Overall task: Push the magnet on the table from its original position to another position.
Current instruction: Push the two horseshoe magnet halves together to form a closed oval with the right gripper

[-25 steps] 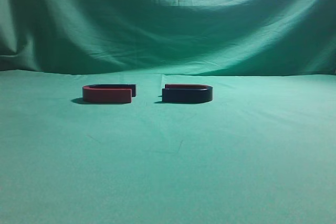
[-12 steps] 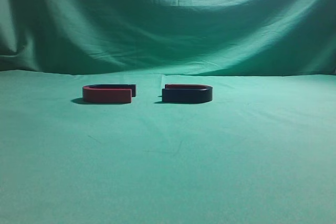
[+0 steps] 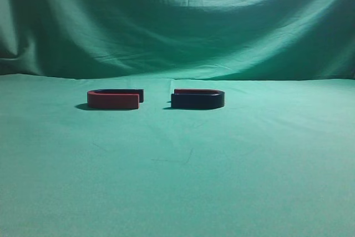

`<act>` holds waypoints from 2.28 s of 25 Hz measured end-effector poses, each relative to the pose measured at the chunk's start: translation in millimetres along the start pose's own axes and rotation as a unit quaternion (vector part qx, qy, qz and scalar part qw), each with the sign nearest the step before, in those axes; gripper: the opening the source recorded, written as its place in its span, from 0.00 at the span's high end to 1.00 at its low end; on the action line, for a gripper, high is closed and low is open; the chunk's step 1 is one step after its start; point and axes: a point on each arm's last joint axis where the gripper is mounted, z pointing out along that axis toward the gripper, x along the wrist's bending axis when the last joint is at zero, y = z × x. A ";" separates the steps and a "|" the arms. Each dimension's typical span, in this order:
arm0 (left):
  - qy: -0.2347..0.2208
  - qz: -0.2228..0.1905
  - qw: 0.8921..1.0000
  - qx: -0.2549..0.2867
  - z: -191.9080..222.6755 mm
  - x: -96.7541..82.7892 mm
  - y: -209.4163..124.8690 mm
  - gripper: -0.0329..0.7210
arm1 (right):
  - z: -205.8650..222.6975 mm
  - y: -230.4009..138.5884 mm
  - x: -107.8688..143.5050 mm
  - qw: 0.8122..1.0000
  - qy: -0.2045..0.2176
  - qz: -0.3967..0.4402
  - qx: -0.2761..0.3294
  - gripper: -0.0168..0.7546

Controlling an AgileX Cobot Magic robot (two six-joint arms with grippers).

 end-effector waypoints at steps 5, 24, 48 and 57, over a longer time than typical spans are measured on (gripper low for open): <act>0.000 0.000 1.000 0.000 0.0 0.0 0.0 0.46 | 36.1 26.0 25.0 0.996 0.040 -0.046 0.061 0.98; 0.000 0.000 1.000 0.000 0.0 0.0 0.0 0.46 | 210.3 84.3 82.8 0.967 0.036 -0.038 0.249 0.98; 0.000 0.000 1.000 0.000 0.0 0.0 0.0 0.46 | 283.1 84.3 108.0 0.972 0.043 -0.060 0.223 0.98; 0.000 0.000 1.000 0.000 0.0 0.0 0.0 0.46 | 286.2 84.6 119.7 0.977 0.055 -0.064 0.198 0.98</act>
